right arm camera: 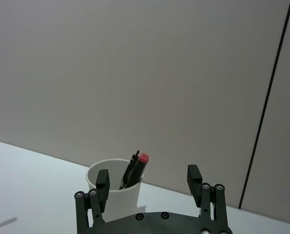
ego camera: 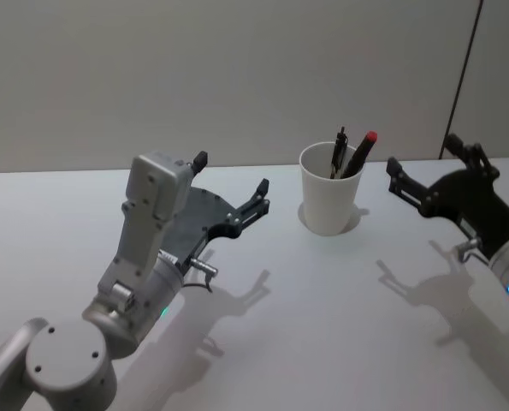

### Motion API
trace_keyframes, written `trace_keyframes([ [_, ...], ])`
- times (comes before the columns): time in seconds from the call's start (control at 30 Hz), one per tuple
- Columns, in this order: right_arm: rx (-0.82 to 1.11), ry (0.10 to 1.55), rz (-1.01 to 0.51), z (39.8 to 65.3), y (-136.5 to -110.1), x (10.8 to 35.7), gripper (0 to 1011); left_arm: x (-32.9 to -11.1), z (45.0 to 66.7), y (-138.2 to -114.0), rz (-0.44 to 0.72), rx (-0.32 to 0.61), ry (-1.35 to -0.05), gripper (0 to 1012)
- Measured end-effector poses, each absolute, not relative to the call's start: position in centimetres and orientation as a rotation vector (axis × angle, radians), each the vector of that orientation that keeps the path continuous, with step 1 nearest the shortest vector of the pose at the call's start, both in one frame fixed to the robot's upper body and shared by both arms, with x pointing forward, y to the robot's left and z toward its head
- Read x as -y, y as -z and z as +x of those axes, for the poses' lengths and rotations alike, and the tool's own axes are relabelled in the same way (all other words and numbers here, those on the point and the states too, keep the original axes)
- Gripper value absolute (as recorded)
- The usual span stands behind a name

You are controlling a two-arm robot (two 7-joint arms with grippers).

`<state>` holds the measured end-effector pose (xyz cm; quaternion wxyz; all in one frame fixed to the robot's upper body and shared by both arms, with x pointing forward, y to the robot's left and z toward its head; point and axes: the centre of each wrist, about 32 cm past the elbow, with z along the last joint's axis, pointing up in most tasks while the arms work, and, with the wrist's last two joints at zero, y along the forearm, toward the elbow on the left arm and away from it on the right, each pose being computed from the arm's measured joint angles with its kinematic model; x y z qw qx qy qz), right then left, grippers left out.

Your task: Place the pen into the pen holder.

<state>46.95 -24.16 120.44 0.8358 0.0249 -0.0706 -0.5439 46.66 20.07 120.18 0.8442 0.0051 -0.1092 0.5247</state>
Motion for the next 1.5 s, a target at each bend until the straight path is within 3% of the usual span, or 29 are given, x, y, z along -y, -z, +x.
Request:
trace_keyframes([
  [0.5,0.076,1.229,0.026,44.4,-118.9,23.7,1002,-19.8,49.1,-120.4,0.06,0.267,-1.122,1001],
  [1.5,0.075,1.229,0.026,44.3,-118.9,23.7,1002,-19.8,49.2,-120.4,0.061,0.268,-1.124,1001],
])
